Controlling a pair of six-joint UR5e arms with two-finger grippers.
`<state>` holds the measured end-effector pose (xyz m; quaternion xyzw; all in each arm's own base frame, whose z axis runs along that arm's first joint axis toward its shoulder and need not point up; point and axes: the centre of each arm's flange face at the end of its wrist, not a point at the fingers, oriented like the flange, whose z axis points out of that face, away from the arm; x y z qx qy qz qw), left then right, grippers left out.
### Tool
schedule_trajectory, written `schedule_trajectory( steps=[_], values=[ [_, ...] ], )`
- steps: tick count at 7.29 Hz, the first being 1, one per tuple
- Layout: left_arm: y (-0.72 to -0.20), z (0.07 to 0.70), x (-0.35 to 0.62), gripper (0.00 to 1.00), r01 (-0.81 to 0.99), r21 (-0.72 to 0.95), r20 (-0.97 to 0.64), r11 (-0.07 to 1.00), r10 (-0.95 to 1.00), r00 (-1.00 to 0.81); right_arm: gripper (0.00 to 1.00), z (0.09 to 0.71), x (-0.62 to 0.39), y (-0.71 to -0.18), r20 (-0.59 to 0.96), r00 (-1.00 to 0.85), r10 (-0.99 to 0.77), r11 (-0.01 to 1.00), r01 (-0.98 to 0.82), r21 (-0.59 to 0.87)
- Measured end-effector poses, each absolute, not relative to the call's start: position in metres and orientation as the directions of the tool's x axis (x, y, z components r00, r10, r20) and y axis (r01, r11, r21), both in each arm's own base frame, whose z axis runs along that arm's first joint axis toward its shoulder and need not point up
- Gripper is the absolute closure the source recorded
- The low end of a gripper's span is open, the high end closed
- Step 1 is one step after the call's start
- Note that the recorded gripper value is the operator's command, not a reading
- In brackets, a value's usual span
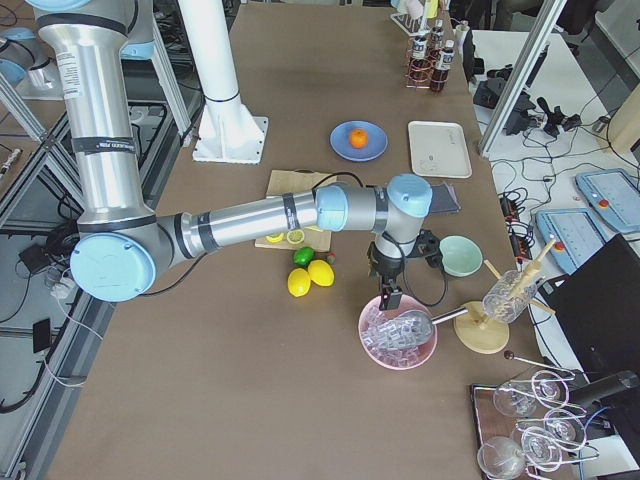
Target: Pick orange to plate
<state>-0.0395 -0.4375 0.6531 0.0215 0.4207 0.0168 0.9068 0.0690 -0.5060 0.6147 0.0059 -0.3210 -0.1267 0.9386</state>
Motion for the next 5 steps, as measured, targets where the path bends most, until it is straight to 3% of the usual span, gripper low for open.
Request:
schedule_trajectory(
  steps=[5],
  values=[
    [-0.438, 0.654, -0.04, 0.01, -0.012, 0.048, -0.762, 0.999, 0.044, 0.646, 0.0, 0.651, 0.105, -0.479, 0.616, 0.77, -0.168, 0.983, 0.182, 0.041]
  ],
)
